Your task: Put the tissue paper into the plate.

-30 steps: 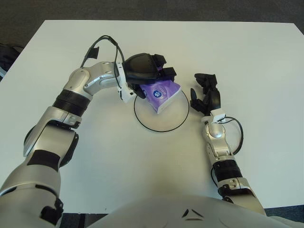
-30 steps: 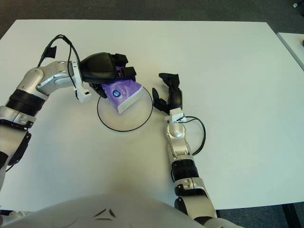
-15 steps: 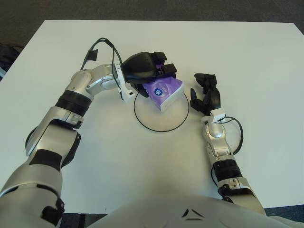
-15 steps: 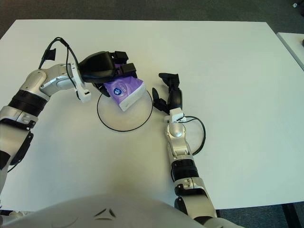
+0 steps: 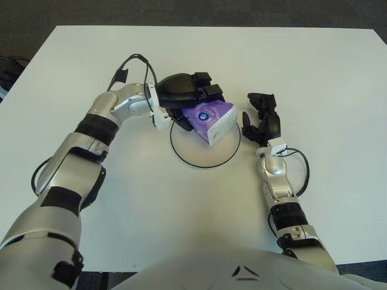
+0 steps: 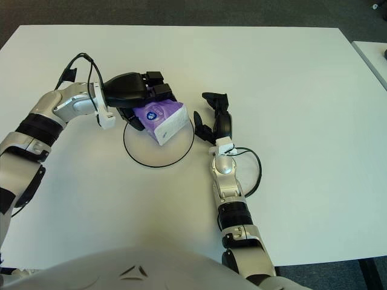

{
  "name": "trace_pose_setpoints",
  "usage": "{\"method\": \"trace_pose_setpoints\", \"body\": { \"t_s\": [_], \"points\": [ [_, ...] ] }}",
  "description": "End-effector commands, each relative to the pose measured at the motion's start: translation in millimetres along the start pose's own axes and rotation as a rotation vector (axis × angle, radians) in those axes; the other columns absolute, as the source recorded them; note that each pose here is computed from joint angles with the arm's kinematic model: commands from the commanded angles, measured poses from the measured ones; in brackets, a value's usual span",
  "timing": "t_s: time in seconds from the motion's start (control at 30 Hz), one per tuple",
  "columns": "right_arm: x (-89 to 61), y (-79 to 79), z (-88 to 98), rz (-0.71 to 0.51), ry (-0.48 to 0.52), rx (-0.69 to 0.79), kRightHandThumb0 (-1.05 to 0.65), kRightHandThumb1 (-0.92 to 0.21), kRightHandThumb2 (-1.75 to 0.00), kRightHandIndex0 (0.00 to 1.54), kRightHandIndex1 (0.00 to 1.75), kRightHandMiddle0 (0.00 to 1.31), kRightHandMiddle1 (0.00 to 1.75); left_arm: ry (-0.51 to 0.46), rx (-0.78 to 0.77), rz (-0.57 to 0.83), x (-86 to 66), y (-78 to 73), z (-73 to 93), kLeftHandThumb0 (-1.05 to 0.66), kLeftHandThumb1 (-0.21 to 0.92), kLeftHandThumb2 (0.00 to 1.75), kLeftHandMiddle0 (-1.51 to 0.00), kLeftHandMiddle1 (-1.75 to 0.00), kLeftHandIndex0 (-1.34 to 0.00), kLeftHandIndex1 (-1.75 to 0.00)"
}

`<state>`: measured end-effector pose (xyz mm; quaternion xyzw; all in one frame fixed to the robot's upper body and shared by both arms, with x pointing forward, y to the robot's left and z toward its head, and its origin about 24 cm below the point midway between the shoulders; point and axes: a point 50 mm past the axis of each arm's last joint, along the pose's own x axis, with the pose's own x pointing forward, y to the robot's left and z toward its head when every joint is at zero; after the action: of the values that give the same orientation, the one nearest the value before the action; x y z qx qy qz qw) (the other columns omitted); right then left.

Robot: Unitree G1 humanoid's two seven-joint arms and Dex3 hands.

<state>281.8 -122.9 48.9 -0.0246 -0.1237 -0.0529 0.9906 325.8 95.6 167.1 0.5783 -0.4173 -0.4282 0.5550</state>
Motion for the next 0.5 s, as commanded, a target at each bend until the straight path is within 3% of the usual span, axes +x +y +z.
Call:
{"method": "trace_pose_setpoints", "body": {
  "t_s": [0.0, 0.33, 0.47],
  "points": [
    [-46.5, -9.6, -60.1, -0.006, 0.318, -0.078, -0.59, -0.75, -0.75, 0.34, 0.79, 0.08, 1.29, -0.005, -0.017, -0.007, -0.9, 7.6, -1.5, -1.05, 0.92, 0.95, -0.02, -0.39, 0.00, -0.72],
    [-46.8, -9.7, -60.1, -0.008, 0.315, -0.090, -0.59, -0.76, -0.73, 0.33, 0.78, 0.06, 1.28, 0.019, -0.093, -0.013, -2.6, 5.7, -2.9, -1.05, 0.92, 0.97, 0.00, -0.06, 0.00, -0.46],
    [-46.9, -9.7, -60.3, -0.007, 0.319, -0.087, -0.58, -0.76, -0.73, 0.32, 0.77, 0.06, 1.27, 0.027, -0.117, -0.023, -3.3, 5.1, -3.3, -1.05, 0.92, 0.95, 0.00, -0.01, 0.00, -0.42]
  ]
}}
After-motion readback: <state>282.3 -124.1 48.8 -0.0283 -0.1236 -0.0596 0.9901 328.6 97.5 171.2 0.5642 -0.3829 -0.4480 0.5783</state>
